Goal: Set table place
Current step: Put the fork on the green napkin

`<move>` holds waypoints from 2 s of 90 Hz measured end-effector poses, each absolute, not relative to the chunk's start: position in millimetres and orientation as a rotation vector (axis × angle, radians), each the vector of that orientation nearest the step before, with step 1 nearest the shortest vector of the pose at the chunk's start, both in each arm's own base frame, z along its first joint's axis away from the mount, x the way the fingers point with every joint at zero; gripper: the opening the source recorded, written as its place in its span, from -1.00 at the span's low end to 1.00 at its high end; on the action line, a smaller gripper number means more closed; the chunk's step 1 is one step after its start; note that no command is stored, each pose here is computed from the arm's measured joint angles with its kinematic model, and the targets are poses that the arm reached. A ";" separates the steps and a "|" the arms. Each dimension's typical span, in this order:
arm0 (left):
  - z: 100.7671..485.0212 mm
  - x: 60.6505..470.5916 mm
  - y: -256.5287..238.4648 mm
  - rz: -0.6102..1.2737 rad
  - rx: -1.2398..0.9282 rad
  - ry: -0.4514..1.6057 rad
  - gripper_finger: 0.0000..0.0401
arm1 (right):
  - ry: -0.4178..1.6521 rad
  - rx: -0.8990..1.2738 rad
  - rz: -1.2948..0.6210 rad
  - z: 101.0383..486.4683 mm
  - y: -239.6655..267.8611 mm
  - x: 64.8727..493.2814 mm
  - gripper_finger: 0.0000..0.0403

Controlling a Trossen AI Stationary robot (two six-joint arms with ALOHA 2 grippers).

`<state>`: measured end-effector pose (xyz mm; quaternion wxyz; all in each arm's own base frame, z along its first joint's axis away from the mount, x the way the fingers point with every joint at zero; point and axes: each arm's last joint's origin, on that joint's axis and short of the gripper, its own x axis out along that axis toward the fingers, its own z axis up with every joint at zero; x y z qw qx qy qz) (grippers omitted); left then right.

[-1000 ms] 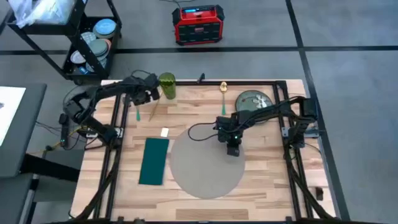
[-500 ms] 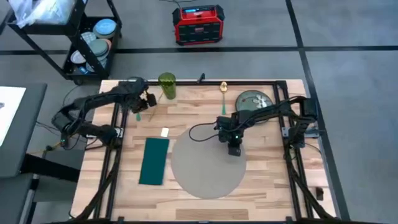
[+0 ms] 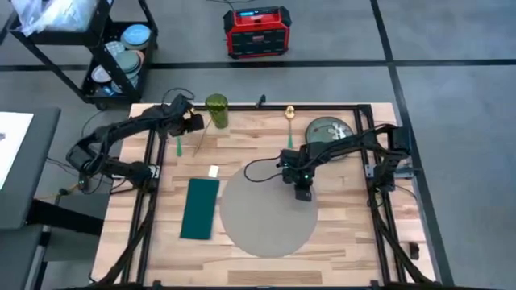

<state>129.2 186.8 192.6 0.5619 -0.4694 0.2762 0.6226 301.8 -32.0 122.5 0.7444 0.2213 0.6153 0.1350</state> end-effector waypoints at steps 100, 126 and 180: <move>138.3 117.4 205.4 1.580 -1.135 1.040 -0.53 | 1.331 0.511 0.312 123.2 -38.9 301.0 -1.00; 131.3 114.5 207.3 1.589 -1.173 1.053 -0.95 | 1.341 0.534 0.291 123.3 -43.1 299.2 -1.00; 173.0 128.9 156.5 1.452 -1.129 1.081 -1.00 | 1.356 0.525 0.302 123.1 -42.2 297.6 -1.00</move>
